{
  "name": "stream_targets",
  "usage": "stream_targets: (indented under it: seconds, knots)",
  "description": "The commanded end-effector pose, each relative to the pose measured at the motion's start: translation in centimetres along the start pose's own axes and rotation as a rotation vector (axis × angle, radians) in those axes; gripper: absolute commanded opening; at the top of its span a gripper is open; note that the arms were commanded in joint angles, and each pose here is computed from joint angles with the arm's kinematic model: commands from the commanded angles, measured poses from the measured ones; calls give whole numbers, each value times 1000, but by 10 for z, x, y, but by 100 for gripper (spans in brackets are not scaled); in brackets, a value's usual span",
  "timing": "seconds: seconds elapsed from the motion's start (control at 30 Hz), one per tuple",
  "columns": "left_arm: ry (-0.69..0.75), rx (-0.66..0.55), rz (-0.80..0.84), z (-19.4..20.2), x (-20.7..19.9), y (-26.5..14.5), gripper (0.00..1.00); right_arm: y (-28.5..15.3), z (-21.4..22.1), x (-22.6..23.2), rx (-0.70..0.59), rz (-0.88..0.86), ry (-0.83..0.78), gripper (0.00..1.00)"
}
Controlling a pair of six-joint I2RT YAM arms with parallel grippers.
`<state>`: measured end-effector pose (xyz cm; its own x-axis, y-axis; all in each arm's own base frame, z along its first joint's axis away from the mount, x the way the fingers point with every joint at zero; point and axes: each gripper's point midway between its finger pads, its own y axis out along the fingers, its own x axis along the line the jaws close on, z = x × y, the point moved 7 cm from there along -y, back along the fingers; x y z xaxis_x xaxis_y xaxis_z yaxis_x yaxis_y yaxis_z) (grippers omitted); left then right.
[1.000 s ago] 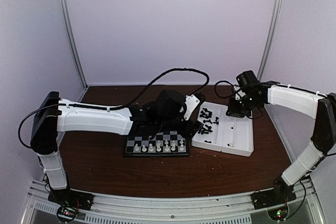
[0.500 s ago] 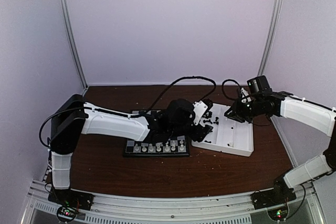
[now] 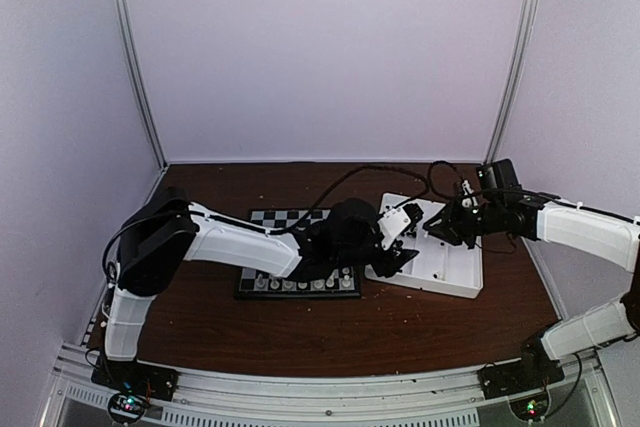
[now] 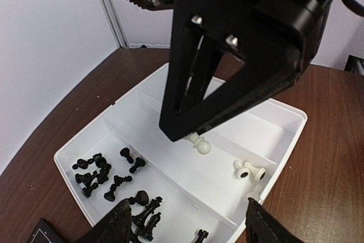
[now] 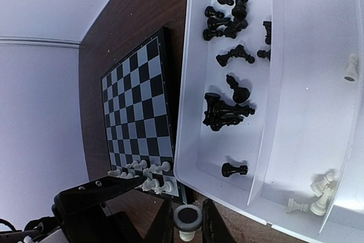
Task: Set up the chess pieces on the board
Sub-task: Place the chess piece on the chessboard.
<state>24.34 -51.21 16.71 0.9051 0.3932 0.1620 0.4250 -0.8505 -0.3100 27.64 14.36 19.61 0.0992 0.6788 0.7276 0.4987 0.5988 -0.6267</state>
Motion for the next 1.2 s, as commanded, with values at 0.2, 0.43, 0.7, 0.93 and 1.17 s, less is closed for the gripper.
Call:
stream_targets:
  seconds: [0.2,0.43,0.7,0.93,1.17]
  knots:
    - [183,-83,-38,-10,0,11,66,3,6,1,12,-119,136,15]
    - [223,-123,-33,-15,-2,10,63,3,10,-4,17,-119,197,15]
    - [301,-173,-14,-14,-11,11,56,4,15,-8,12,-152,310,15]
    - [358,-241,72,-8,-23,6,47,7,19,-12,24,-174,382,15]
    - [365,-233,92,-5,-26,9,48,4,20,-16,2,-183,430,15]
